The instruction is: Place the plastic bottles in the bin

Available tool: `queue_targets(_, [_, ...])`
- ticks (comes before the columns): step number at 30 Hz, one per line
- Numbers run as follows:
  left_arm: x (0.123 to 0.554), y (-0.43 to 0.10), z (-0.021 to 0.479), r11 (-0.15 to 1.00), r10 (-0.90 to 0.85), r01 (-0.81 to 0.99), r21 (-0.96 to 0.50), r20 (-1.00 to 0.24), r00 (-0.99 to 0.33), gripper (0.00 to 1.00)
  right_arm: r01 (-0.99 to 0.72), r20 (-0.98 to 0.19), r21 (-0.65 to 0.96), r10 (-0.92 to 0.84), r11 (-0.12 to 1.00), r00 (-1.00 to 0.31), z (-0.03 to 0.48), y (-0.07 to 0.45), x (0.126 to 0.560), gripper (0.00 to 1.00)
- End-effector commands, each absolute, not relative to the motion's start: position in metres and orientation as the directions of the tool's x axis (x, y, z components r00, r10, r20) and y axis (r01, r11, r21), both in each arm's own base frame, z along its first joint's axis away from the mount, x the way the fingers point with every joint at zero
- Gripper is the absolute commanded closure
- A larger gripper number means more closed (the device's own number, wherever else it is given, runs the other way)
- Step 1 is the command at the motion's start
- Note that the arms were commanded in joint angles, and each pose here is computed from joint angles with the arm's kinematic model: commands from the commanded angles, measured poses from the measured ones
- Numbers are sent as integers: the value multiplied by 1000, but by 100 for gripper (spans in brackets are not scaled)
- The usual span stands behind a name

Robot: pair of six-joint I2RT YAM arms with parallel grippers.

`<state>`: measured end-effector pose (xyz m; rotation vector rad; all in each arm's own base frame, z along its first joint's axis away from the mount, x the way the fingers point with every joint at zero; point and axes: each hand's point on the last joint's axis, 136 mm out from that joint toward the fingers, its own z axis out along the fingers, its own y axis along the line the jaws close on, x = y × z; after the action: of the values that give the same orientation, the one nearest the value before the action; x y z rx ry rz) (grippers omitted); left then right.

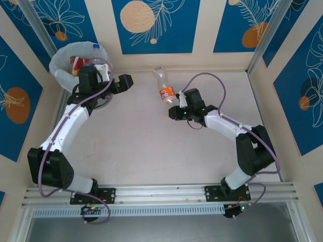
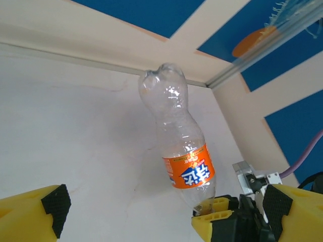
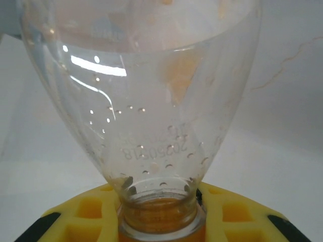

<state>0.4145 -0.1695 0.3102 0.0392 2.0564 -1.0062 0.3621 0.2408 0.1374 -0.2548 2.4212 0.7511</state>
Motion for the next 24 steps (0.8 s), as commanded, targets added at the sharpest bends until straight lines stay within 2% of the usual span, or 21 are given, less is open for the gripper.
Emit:
queue_targets(1, [405,-197,327,550,-285,469,-691,-683,-672,1,-403,-638,537,45,741,-768,173,257,355,100])
queue_targets(4, [401,-214,329,468,-275,519,-716,-675,-684,1,-444,-663,577,76,685,-745,192,267,347,100])
queue_targets(14, [387,-251,333,367,-212,599,-712,-691,-691,1,-562,-694,636,74,529,-716,232,299,320,100])
queue_targets(24, [405,-256,320,407,-232,543,-734,-658,-716,1,-648,-730,626,35,435,-682,251,325,305,100])
